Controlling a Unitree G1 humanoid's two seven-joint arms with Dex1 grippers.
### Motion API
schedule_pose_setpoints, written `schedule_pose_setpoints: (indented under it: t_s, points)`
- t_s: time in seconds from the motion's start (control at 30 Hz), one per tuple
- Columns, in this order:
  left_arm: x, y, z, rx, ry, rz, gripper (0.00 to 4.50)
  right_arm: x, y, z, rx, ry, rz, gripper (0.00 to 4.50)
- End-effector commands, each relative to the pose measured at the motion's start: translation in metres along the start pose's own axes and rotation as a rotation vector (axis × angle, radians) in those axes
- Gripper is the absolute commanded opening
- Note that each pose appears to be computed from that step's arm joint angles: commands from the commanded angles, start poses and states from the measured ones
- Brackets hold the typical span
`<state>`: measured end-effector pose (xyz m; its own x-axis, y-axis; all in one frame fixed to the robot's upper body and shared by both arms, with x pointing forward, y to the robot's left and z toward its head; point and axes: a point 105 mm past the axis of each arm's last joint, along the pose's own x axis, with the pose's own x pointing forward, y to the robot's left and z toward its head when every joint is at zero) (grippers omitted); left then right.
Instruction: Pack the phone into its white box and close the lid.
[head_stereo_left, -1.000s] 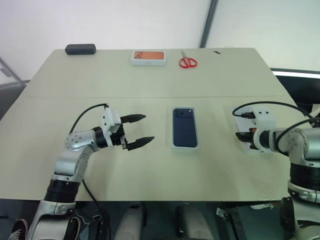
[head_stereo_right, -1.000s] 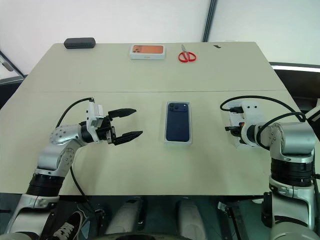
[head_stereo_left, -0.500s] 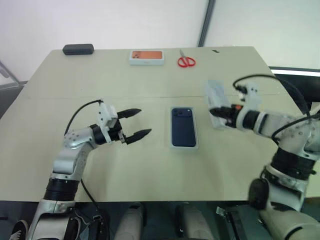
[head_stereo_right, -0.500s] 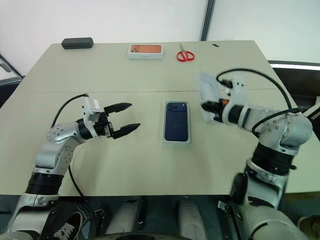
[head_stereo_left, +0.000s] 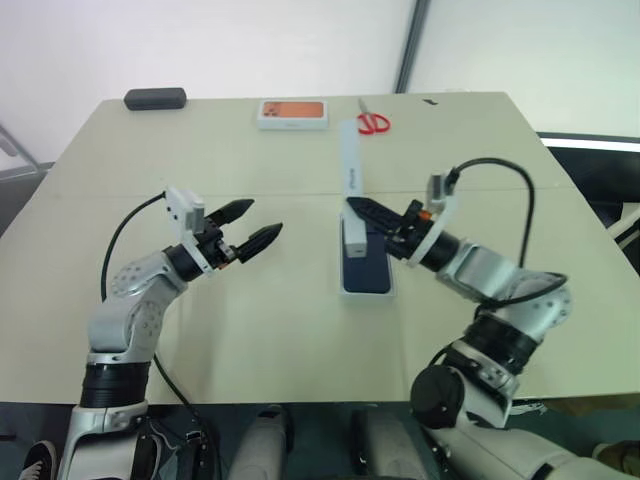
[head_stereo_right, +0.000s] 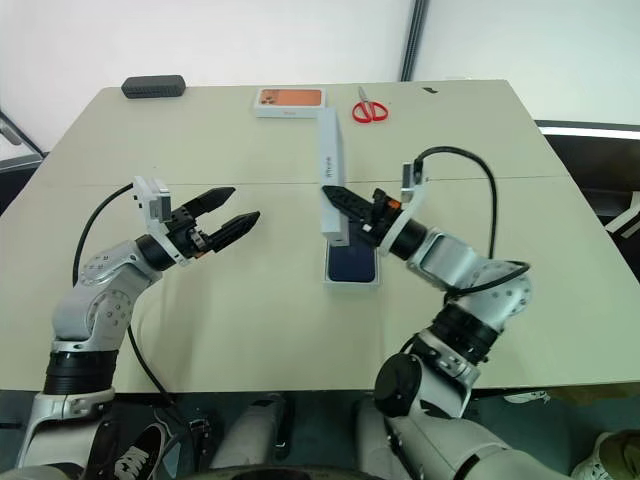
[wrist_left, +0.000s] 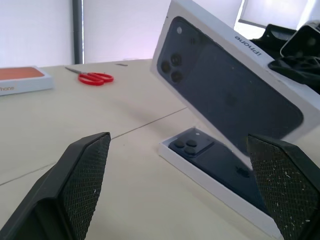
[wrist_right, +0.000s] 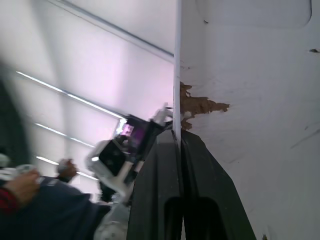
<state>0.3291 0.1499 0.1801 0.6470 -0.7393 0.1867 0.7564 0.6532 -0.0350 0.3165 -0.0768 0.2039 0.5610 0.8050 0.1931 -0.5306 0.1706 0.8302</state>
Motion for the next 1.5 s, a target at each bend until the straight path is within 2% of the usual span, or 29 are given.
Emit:
schedule_pose_setpoints:
  t_s: [0.03, 0.2, 0.3, 0.5, 0.53, 0.87, 0.97, 1.07, 1.13, 1.2, 1.27, 1.4, 1.5]
  points:
    - [-0.003, -0.002, 0.014, 0.02, -0.046, 0.019, 4.5, 0.01, 0.019, -0.023, 0.058, 0.039, 0.122, 0.05]
    - [0.0, -0.007, 0.01, 0.007, -0.048, 0.015, 4.5, 0.009, 0.004, -0.053, 0.122, 0.131, 0.07, 0.05]
    - [0.0, -0.01, 0.009, 0.0, -0.047, 0.002, 3.77, 0.01, 0.004, -0.064, 0.134, 0.179, 0.075, 0.0]
    - [-0.001, -0.017, 0.0, -0.028, -0.032, -0.004, 0.7, 0.019, 0.004, -0.063, 0.186, 0.163, 0.078, 0.0]
    - [-0.001, -0.018, -0.002, -0.029, -0.029, -0.002, 0.07, 0.021, 0.003, -0.062, 0.194, 0.158, 0.071, 0.0]
    - [0.017, -0.046, -0.046, -0.074, 0.057, -0.03, 0.02, 0.015, -0.031, -0.059, 0.223, 0.109, -0.083, 0.0]
    - [0.029, -0.051, -0.055, -0.077, 0.062, -0.039, 0.0, 0.01, -0.041, -0.049, 0.241, 0.063, -0.12, 0.93]
    - [0.038, -0.053, -0.056, -0.073, 0.05, -0.047, 0.0, 0.003, -0.047, -0.031, 0.211, -0.01, -0.155, 2.44]
    - [0.05, -0.055, -0.056, -0.068, 0.036, -0.055, 0.0, -0.008, -0.049, -0.009, 0.12, -0.071, -0.197, 3.49]
    - [0.055, -0.056, -0.056, -0.065, 0.029, -0.06, 0.0, -0.014, -0.048, -0.002, 0.072, -0.083, -0.208, 4.49]
    - [0.063, -0.059, -0.056, -0.071, 0.018, -0.073, 0.0, -0.024, -0.042, 0.007, -0.156, -0.037, -0.254, 4.49]
    - [0.07, -0.068, -0.06, -0.072, 0.019, -0.103, 0.0, -0.044, -0.04, 0.04, -0.389, -0.103, -0.318, 4.49]
    - [0.071, -0.071, -0.062, -0.072, 0.026, -0.118, 0.0, -0.05, -0.048, 0.047, -0.622, -0.08, -0.411, 3.65]
